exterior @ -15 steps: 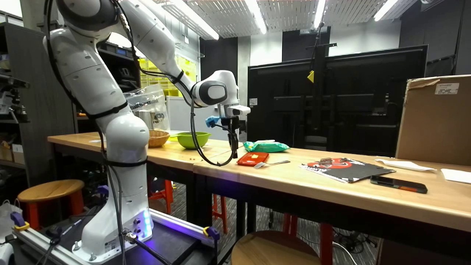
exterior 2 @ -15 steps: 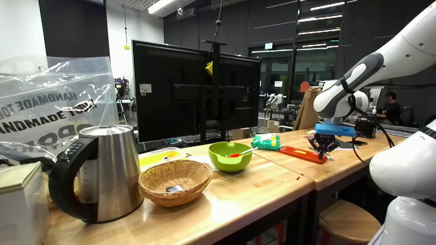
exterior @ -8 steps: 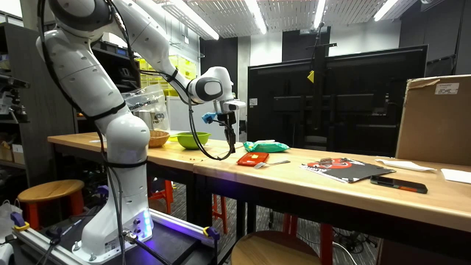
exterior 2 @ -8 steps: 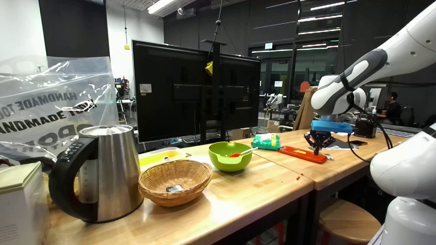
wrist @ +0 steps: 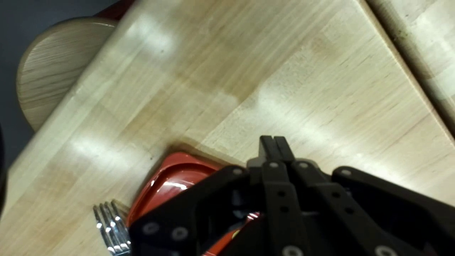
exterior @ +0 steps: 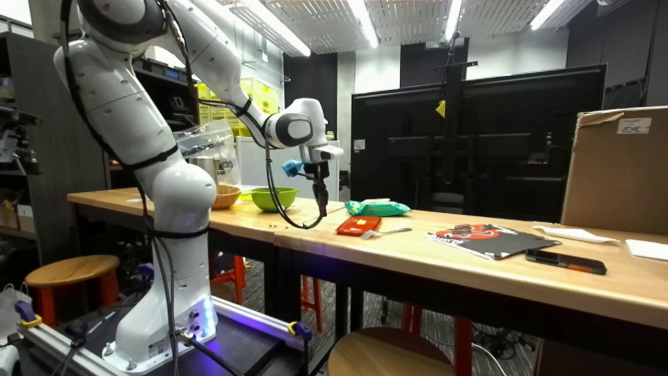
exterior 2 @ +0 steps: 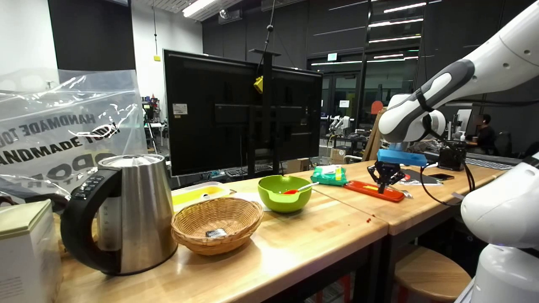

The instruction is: Turn the red lid to the left

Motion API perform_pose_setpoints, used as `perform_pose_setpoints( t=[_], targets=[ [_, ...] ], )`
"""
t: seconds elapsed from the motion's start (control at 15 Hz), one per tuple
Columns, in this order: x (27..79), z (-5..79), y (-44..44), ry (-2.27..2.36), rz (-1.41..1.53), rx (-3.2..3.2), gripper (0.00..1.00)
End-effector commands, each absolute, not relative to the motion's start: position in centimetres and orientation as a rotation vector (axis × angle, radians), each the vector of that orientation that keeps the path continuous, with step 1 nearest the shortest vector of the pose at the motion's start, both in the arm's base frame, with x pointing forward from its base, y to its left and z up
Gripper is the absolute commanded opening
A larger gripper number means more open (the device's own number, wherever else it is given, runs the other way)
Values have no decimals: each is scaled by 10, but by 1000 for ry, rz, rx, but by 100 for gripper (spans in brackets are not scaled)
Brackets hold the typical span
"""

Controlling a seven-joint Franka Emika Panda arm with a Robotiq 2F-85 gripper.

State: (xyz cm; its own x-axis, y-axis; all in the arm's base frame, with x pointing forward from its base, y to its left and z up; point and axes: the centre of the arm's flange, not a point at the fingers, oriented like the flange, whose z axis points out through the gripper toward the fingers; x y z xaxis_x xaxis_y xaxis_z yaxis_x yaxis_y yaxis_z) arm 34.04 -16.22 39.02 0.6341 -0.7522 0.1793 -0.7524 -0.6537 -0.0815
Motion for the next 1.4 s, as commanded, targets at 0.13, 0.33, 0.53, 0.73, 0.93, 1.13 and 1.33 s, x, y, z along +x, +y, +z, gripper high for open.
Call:
perform_pose_setpoints(
  t=[0.13,0.33,0.53,0.73,0.93,1.13,1.33],
  targets=[
    [342,374,-190,-1396,289,2884,0],
    [338,367,-207,-1440,268,2887,0],
    [337,365,-222,-1470,269,2888,0],
    [341,368,-234,-1507,298,2883,0],
    [347,372,-243,-1541,330,2872,0],
    [351,374,-238,-1530,334,2868,0],
    [347,376,-225,-1503,324,2862,0]
  ],
)
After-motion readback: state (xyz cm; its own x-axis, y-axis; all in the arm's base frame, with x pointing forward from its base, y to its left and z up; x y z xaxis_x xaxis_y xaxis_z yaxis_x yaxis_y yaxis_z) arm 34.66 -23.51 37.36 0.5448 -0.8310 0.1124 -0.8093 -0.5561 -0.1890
